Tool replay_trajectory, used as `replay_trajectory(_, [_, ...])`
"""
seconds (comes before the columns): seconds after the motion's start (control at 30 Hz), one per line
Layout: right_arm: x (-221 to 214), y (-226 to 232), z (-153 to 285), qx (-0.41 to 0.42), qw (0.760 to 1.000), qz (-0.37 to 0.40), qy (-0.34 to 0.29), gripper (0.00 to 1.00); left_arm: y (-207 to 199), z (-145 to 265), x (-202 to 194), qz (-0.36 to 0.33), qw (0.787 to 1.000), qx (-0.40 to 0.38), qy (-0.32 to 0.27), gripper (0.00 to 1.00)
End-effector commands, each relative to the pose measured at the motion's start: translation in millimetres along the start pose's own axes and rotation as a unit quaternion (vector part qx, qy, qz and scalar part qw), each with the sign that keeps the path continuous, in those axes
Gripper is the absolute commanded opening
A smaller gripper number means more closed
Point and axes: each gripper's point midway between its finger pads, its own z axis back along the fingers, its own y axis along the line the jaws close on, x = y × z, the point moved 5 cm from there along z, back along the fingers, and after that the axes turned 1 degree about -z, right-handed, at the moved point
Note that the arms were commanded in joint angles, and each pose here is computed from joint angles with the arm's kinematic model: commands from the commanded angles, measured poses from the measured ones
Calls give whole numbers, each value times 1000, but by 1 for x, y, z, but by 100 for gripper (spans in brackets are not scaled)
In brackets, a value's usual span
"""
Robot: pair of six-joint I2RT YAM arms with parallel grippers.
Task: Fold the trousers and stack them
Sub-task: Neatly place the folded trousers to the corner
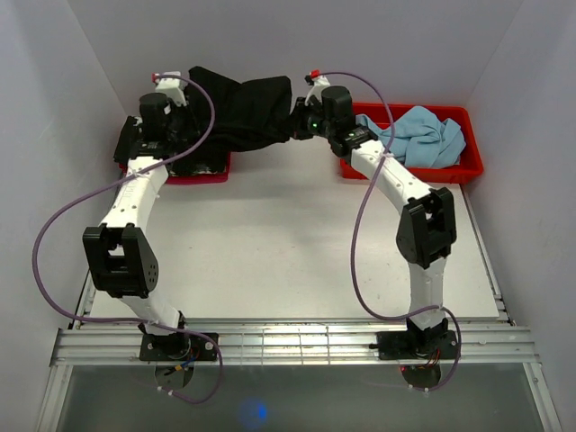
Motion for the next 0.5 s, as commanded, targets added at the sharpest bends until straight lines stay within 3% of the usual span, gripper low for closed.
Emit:
replay_trajectory(0.0, [27,31,-35,55,996,27,-67,8,67,2,50,12,994,70,-83,0])
replay_trajectory(0.03, [42,43,-39,69,993,34,-91,8,86,3,51,17,992,85,-88,0])
replay_trajectory(0.23, [20,68,-102,115,980,54,-155,8,153,4,61,5,978,139,-152,0])
replay_trajectory(0.37, [-2,64,-147,71,971,79,-214,8,202,-7,46,13,968,188,-163,0])
replay_trajectory(0.47, [-30,60,-174,43,962,98,-250,8,249,-19,32,68,961,218,-158,0])
